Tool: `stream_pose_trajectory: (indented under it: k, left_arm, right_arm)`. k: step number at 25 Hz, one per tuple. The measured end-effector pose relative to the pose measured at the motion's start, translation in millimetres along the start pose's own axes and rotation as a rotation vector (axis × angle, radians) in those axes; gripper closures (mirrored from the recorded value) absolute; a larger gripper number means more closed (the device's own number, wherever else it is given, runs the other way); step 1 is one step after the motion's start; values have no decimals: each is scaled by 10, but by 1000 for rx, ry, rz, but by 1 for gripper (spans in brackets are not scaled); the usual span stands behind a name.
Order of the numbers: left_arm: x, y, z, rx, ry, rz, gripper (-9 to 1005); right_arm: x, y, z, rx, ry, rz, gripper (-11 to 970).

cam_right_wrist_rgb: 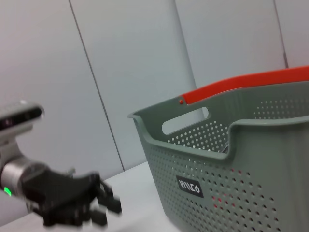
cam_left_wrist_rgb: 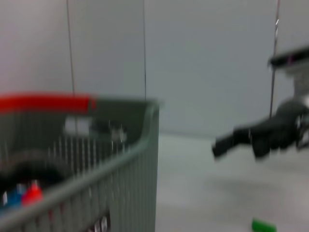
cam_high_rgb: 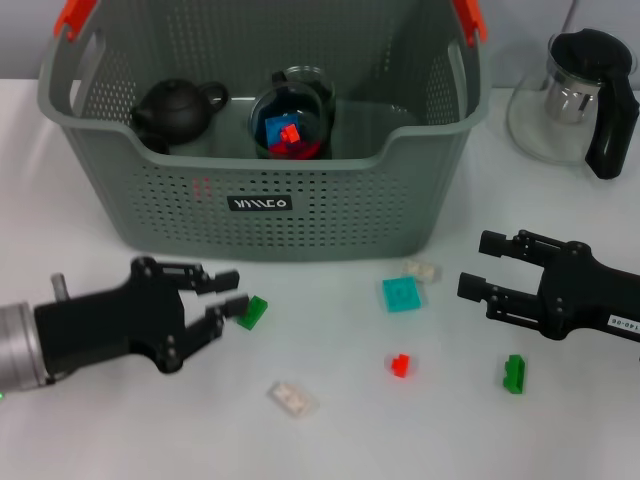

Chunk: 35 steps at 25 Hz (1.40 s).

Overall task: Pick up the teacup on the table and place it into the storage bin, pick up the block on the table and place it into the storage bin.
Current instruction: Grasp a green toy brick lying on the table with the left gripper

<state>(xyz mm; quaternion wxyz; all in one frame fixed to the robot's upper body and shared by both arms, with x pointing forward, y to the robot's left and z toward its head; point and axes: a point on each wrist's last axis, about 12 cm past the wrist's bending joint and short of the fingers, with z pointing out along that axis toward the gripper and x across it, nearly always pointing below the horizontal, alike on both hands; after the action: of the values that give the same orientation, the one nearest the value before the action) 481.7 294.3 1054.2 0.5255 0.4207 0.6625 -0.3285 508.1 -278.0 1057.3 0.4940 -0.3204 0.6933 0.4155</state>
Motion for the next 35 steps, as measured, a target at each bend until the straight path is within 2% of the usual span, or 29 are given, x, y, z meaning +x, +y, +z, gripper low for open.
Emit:
stream_pose_trajectory:
  k: [4, 8, 14, 16, 19, 25, 27, 35]
  left_arm:
    - [141, -19, 106, -4, 96, -33, 730]
    - [205, 7, 198, -24, 141, -40, 672]
    - [293, 63, 252, -84, 195, -53, 585]
    - [360, 116, 303, -139, 240, -79, 574]
    - [394, 124, 353, -152, 258, -84, 583]
    - [398, 112, 401, -144, 253, -60, 480]
    - [388, 119, 412, -142, 251, -56, 368]
    - [400, 106, 452, -133, 256, -7, 376]
  right_arm:
    - [-21, -15, 7, 2, -1, 8, 198]
    - [-27, -23, 1, 10, -7, 27, 198]
    - [-20, -25, -12, 21, -16, 43, 198]
    - [-15, -22, -8, 21, -17, 47, 198]
    - [-15, -23, -7, 21, -17, 48, 198]
    - [-12, -20, -2, 20, -18, 50, 198]
    - [-11, -19, -2, 20, -18, 50, 198]
    - [-2, -14, -10, 20, -18, 53, 198]
